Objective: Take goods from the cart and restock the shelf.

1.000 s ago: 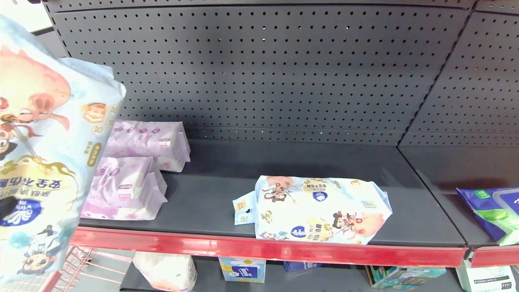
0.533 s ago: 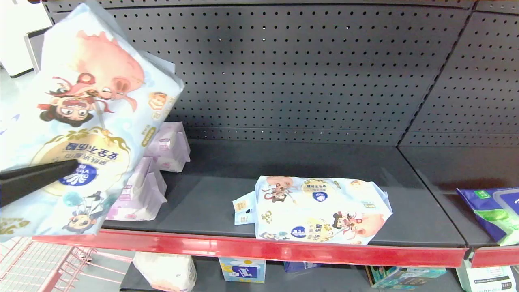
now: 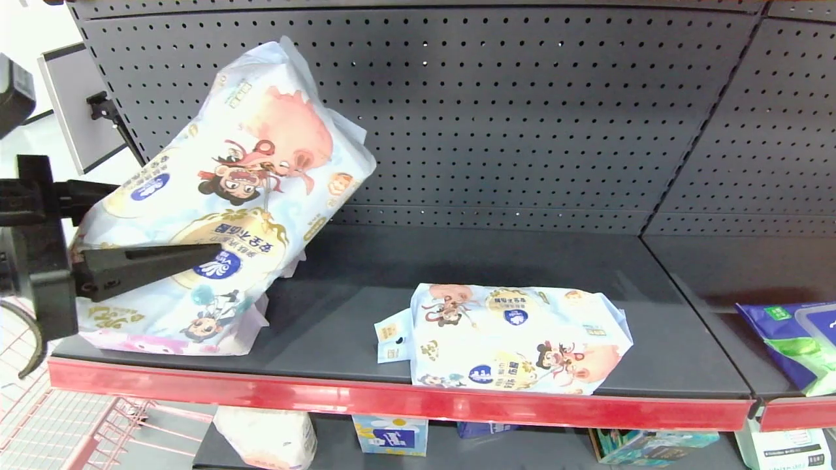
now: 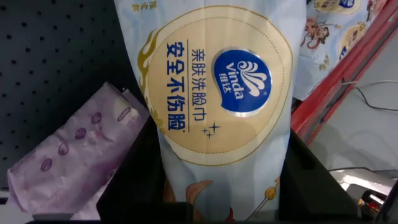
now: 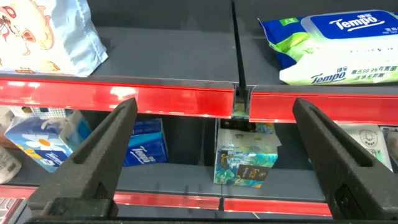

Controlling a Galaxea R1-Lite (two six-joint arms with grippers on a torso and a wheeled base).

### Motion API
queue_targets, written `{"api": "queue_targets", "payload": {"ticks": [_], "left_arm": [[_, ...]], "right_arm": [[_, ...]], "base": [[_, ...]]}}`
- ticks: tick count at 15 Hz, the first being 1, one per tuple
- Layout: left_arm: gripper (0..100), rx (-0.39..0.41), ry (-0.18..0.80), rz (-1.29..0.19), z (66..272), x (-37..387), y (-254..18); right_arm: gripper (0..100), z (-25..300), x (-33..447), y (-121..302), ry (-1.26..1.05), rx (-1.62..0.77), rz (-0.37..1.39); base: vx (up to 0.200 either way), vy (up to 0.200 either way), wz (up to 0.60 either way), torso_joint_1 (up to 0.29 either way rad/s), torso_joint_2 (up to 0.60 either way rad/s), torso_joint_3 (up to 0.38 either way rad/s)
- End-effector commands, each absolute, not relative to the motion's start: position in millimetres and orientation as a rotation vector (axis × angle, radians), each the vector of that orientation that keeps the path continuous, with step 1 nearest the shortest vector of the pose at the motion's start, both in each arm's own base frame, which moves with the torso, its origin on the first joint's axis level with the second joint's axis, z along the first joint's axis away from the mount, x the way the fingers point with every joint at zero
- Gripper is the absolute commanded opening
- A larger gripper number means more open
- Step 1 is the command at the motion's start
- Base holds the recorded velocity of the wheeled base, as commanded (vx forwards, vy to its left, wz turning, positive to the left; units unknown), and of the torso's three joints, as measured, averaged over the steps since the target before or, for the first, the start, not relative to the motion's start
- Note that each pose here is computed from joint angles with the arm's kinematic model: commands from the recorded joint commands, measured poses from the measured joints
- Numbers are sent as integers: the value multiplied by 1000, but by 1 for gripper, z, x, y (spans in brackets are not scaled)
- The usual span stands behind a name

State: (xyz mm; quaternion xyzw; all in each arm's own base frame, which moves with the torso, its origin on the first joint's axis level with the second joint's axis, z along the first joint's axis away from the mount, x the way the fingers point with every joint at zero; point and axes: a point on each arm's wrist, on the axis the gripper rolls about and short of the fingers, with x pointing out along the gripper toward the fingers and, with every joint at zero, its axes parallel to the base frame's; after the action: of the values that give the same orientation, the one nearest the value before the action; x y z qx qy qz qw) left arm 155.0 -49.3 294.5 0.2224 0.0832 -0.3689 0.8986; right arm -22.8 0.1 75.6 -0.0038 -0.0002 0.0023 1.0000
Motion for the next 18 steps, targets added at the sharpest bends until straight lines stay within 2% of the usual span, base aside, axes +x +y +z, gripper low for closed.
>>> {"api": "queue_targets", "payload": {"ticks": [1,4,18], "left_arm": [[0,476,177,-805,297,171,-62],[0,496,170,-835,302,186,-81],[0,541,180,-901,285,260,-138]], "right_arm": [[100,76,-23,0,0,-8,8],[100,76,-23,0,0,-8,5],[100,76,-23,0,0,-9,5]], "base": [[0,0,0,0,0,0],[0,0,0,0,0,0],[0,0,0,0,0,0]]}}
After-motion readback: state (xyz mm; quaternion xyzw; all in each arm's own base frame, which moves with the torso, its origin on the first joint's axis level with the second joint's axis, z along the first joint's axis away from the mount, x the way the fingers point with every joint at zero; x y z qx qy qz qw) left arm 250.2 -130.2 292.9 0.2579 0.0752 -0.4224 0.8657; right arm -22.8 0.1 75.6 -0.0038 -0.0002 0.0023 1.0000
